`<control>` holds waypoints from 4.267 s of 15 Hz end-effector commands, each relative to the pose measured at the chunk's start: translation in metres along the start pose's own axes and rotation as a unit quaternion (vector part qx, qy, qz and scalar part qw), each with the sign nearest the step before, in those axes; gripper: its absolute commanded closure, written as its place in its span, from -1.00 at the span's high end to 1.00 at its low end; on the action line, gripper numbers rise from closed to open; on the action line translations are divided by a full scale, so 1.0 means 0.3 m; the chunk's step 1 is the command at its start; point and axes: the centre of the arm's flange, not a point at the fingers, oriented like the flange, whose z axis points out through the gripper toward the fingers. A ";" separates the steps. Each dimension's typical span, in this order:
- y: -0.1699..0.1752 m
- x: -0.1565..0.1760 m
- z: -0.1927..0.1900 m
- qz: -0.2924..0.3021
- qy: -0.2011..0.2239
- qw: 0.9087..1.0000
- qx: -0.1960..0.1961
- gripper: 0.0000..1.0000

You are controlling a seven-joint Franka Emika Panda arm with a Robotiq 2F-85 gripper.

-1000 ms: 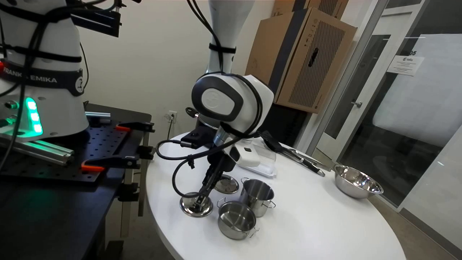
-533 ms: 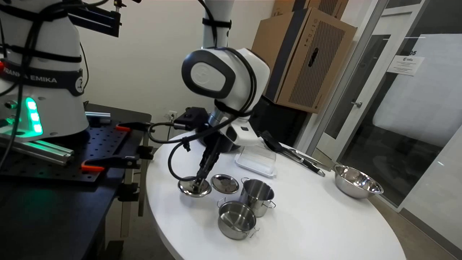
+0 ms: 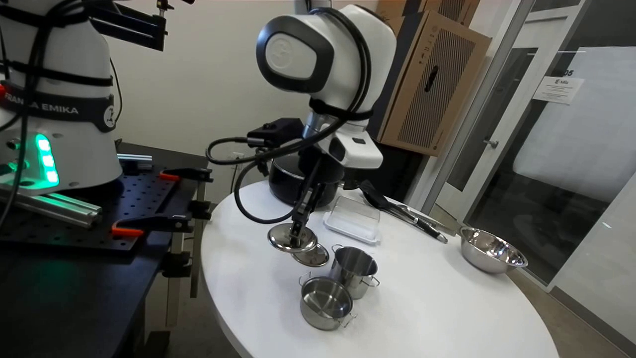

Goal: Close the lid on the smaller pot

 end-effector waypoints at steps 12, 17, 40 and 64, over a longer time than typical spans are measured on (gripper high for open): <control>0.151 0.295 0.033 0.120 -0.009 0.993 0.017 -0.89; 0.138 0.345 0.111 0.136 -0.019 0.990 0.009 -0.89; 0.073 0.392 0.238 0.150 -0.031 0.988 0.003 -0.89; 0.108 0.274 0.207 0.140 -0.028 0.990 0.017 -0.02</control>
